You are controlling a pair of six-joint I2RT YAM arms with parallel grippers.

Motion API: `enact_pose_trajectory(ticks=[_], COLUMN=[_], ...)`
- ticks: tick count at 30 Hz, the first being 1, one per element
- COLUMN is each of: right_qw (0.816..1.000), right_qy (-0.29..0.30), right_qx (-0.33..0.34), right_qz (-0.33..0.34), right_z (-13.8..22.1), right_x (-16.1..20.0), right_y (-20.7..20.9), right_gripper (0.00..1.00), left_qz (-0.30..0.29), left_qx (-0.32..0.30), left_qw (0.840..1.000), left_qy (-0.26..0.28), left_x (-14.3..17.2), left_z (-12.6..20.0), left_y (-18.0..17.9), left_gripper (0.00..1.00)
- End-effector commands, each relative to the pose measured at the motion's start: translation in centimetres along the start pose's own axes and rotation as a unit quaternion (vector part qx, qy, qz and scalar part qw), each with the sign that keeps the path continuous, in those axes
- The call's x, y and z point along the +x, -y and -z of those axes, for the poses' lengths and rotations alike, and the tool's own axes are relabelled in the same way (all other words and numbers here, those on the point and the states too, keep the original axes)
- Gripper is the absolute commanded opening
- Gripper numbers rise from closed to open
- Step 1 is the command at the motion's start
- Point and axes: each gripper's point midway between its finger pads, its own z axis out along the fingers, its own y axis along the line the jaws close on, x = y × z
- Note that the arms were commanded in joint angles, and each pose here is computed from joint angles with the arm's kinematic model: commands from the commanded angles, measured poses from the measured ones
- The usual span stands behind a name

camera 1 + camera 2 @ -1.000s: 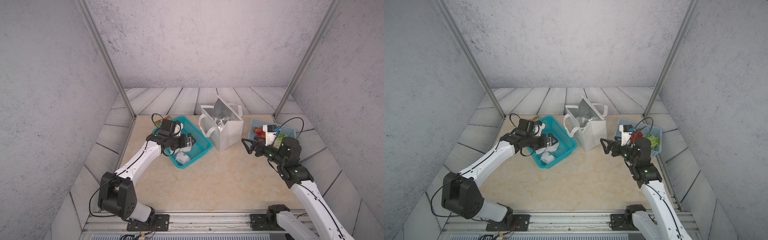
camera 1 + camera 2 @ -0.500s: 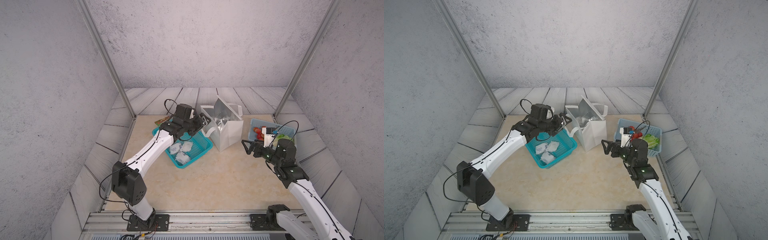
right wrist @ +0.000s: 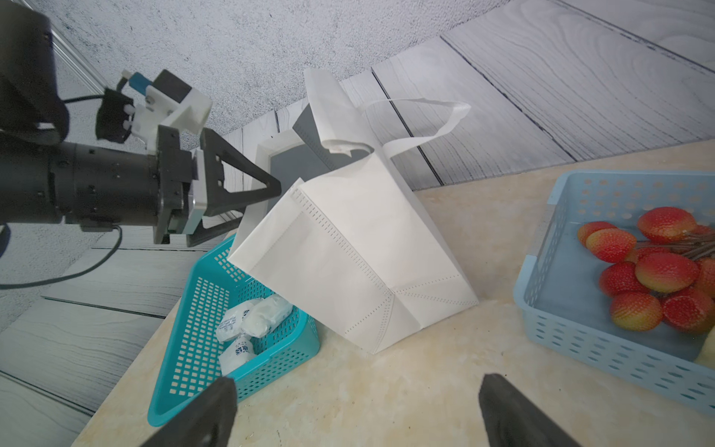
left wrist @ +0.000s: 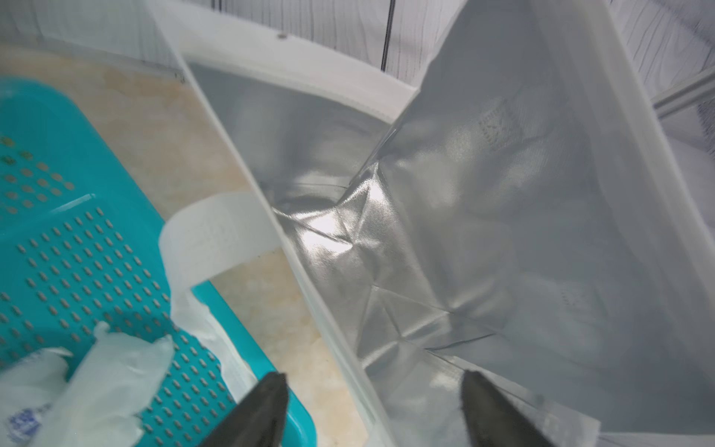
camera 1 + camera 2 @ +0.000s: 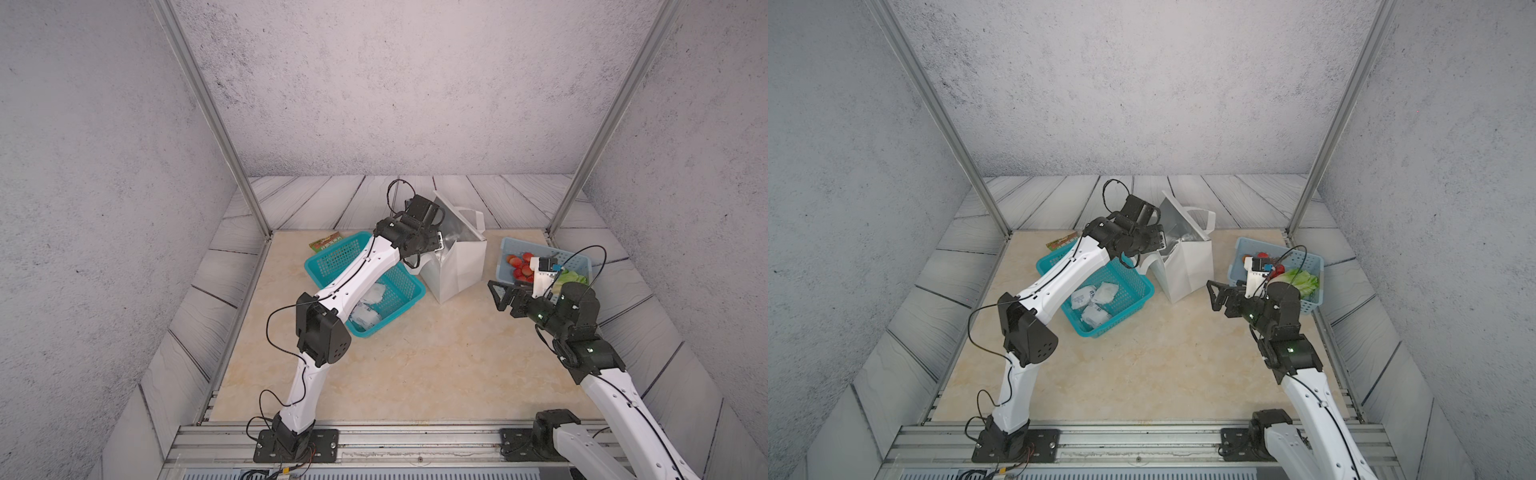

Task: Place the ice pack in the delivery bag
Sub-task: Adjust the delivery bag at the center of the board.

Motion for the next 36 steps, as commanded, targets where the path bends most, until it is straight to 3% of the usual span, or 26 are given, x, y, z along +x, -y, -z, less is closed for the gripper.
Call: enact_pose_trajectory(ticks=[1,3,5,9,11,17,23,26,31,36], right_qw=[1.0,1.0,0.995,0.964,0.954,0.988,0.995,0.996,0.983,0.958], right_qy=[0.01,0.015,0.023,0.03,0.025,0.038,0.021,0.006,-0.115,-0.151], right_qx=[0.006,0.018,0.039,-0.05,-0.08,0.008,0.011,0.065,0.09,0.167], right_qz=[0.015,-0.009,-0.089,-0.259,-0.287,-0.15,-0.092,-0.065,-0.111,-0.179], right_z=[0.8,1.1,1.3,0.9,1.3,5.4,7.7,8.6,6.7,6.4], right_x=[-1.0,-1.1,-1.2,-2.4,-3.2,-3.6,-1.9,-3.3,-2.6,-1.5], right_y=[-0.5,-0.2,0.6,-2.2,-3.5,-2.6,-3.1,-2.4,-2.2,-0.3], right_gripper=[0.99,0.99,0.99,0.99,0.99,0.99,0.99,0.99,0.98,0.99], left_qz=[-0.041,-0.048,-0.05,-0.027,-0.008,0.005,-0.001,-0.023,-0.089,-0.12], left_qx=[-0.037,-0.023,-0.006,0.031,0.046,0.087,0.103,0.102,0.103,0.096], left_qw=[0.998,0.999,0.999,0.999,0.999,0.996,0.994,0.993,0.99,0.988], left_qy=[-0.007,-0.01,-0.011,-0.016,-0.02,-0.027,-0.038,-0.047,-0.03,-0.009], left_x=[0.5,0.6,0.7,0.9,1.2,2.5,4.4,5.9,7.6,8.2], left_z=[0.4,0.6,1.1,2.4,3.1,5.2,6.7,6.9,7.6,8.7], left_y=[-1.2,-0.7,0.1,1.3,1.9,4.1,4.7,4.6,5.4,5.9], left_gripper=[0.55,0.42,0.28,0.01,0.0,0.0,0.0,0.0,0.0,0.0])
